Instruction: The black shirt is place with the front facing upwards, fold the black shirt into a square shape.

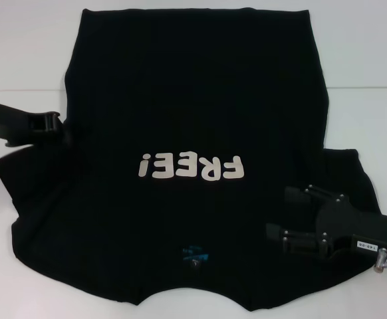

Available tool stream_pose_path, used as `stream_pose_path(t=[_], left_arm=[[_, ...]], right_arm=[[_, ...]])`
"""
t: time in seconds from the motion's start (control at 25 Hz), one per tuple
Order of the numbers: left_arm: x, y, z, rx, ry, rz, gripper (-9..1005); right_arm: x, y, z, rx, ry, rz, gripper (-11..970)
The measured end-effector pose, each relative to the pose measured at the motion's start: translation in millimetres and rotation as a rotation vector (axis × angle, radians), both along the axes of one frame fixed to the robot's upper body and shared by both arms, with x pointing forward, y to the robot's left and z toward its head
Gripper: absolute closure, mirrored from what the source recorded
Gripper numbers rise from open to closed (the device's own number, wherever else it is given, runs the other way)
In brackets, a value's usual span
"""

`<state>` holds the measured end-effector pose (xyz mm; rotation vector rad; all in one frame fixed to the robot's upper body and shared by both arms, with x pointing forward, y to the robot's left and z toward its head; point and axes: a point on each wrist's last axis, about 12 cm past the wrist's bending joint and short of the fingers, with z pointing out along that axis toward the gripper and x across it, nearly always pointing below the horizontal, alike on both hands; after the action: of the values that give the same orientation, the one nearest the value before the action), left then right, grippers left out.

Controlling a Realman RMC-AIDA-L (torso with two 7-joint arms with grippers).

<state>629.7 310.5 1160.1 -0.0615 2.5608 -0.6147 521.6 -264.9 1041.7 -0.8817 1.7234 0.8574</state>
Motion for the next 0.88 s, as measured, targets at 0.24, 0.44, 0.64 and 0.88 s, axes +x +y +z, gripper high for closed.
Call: stream_pose_path(t=[0.24, 0.44, 0.64, 0.88], left_arm=[[-0.1, -5, -9.2, -0.137, 0.08, 0.02, 909], [-1.5, 2, -15.2, -0.33, 0.052, 0.113, 768], [-13.6, 12, -26.3, -0.481, -0.064, 0.113, 650], [-53.8, 7, -47.3, -0.486, -0.452, -0.155, 567]], right_arm=[[0.3, 0, 0.1, -0.004, -0.006, 0.003, 17], [-0.4, 2, -0.8, -0.006, -0.016, 0.01, 18], [-1.3, 3, -4.2, -0.008, -0.019, 0.002, 18], [6.8, -1, -3.7, 0.022, 0.054, -0.084, 17]])
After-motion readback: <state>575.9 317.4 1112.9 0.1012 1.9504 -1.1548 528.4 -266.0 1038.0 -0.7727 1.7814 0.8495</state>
